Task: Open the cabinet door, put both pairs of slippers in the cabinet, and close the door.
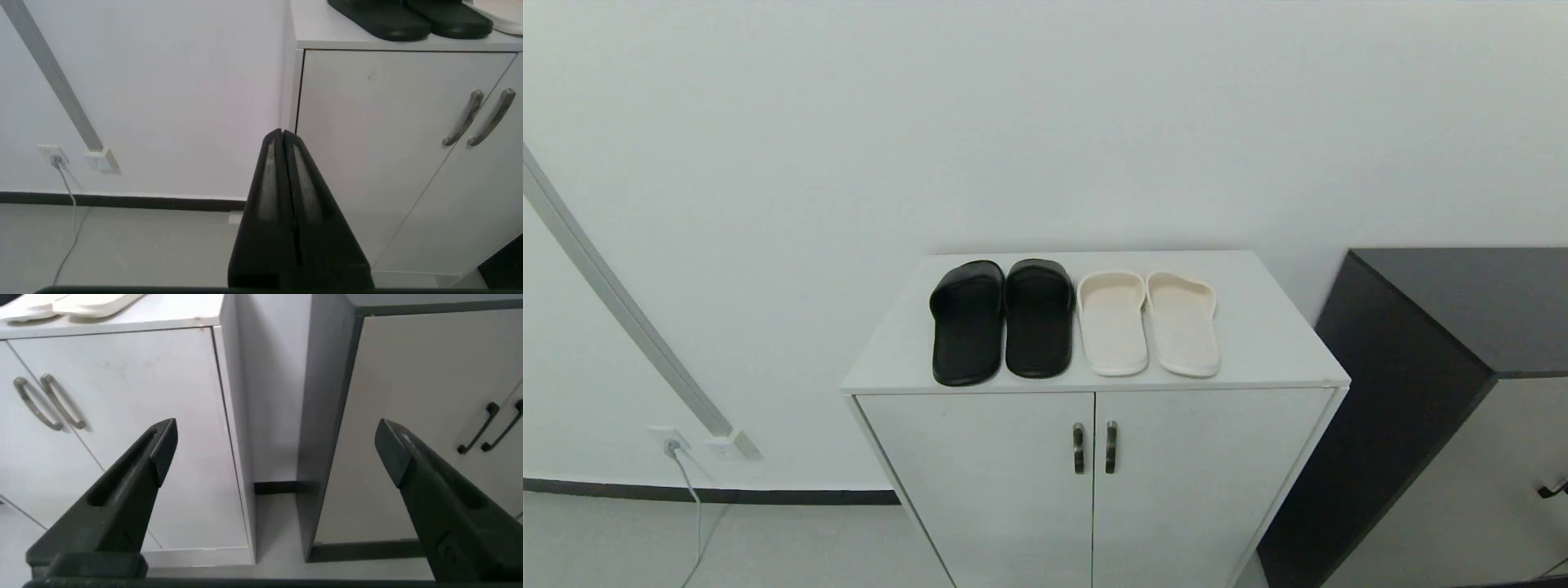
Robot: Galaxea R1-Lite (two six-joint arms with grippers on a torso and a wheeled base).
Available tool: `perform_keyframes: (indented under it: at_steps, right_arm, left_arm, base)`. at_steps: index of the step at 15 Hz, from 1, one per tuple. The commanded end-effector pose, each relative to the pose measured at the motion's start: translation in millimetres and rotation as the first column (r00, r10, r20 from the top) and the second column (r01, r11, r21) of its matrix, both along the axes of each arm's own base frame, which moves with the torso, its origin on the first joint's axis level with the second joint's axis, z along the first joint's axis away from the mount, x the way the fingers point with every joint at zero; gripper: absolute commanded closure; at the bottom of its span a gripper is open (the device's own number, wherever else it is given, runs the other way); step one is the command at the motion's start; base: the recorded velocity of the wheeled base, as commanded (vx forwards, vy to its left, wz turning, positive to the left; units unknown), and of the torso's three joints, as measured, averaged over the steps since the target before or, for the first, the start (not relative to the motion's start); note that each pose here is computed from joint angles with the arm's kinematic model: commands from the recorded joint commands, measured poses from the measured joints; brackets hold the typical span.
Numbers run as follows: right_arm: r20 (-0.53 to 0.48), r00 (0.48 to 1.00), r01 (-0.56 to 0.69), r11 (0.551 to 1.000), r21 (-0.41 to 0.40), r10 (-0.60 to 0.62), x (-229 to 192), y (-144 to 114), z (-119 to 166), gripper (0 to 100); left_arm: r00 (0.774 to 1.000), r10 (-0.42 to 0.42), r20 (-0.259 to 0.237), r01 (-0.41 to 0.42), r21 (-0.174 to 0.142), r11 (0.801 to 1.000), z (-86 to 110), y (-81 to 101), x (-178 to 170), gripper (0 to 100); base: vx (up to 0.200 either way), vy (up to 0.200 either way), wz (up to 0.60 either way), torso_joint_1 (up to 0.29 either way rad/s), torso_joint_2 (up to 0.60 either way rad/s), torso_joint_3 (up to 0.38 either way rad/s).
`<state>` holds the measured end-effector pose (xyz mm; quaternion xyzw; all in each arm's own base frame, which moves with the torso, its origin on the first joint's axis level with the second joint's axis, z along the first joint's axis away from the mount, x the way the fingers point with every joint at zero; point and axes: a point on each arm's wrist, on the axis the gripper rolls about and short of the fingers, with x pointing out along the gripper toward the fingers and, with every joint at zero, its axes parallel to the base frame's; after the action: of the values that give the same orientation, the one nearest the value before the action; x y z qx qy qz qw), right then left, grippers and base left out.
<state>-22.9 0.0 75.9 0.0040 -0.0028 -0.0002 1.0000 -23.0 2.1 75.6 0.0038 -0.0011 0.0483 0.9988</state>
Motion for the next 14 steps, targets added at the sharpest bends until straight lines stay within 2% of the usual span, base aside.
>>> perform_keyframes:
  at_steps: [1,4,5,6,7,8,9,12,14]
  right_arm:
    - [-0.001,1.000,0.000,1.000,0.006,0.000,0.1,0.1,0.1,0]
    - [-0.002,1.000,-0.020,1.000,0.013,0.020,0.2,0.4,0.1,0]
    - [0.042,0.999,-0.024,0.999,0.021,0.024,-2.5,0.5,12.8,0]
    - [0.117,0.993,-0.036,0.998,0.061,0.028,-11.2,0.4,59.5,0]
    - [0.073,0.996,-0.051,0.994,0.101,0.044,-8.3,0.5,81.8,0]
    - [-0.053,0.991,-0.118,0.989,0.089,0.123,5.6,2.3,82.8,0]
    - [-0.125,0.976,-0.168,0.981,0.093,0.179,19.4,3.7,83.7,0]
    - [-0.164,0.944,-0.271,0.956,0.111,0.286,57.9,7.0,103.2,0]
    - [-0.218,0.901,-0.349,0.925,0.148,0.374,92.9,15.5,122.9,0]
  left_arm:
    - [1.000,0.000,-0.001,0.000,0.000,1.000,0.1,0.0,0.1,100]
    - [1.000,0.000,-0.001,0.000,0.000,1.000,0.1,0.0,0.1,100]
    - [1.000,0.002,-0.001,-0.002,-0.002,1.000,0.1,0.0,0.1,100]
    - [1.000,0.002,-0.001,-0.002,-0.002,1.000,0.1,0.0,0.1,100]
    - [1.000,0.000,-0.001,0.000,0.000,1.000,0.1,0.0,0.1,100]
    - [1.000,0.000,0.001,0.000,-0.002,1.000,0.2,0.0,0.1,100]
    - [1.000,0.000,-0.001,0.000,0.000,1.000,0.1,0.0,0.1,100]
    - [1.000,0.000,-0.001,0.000,0.003,1.000,0.1,0.0,0.1,100]
    - [1.000,0.000,-0.001,0.000,0.002,1.000,0.1,0.0,0.1,100]
  base:
    - [0.000,0.000,0.00,0.000,0.00,0.000]
    - [0.000,0.000,0.00,0.000,0.00,0.000]
    - [0.000,0.000,0.00,0.000,0.00,0.000]
    - [0.000,0.000,0.00,0.000,0.00,0.000]
    - [0.000,0.000,0.00,0.000,0.00,0.000]
    - [0.000,0.000,0.00,0.000,0.00,0.000]
    - [0.000,0.000,0.00,0.000,0.00,0.000]
    - [0.000,0.000,0.00,0.000,0.00,0.000]
    - [0.000,0.000,0.00,0.000,0.00,0.000]
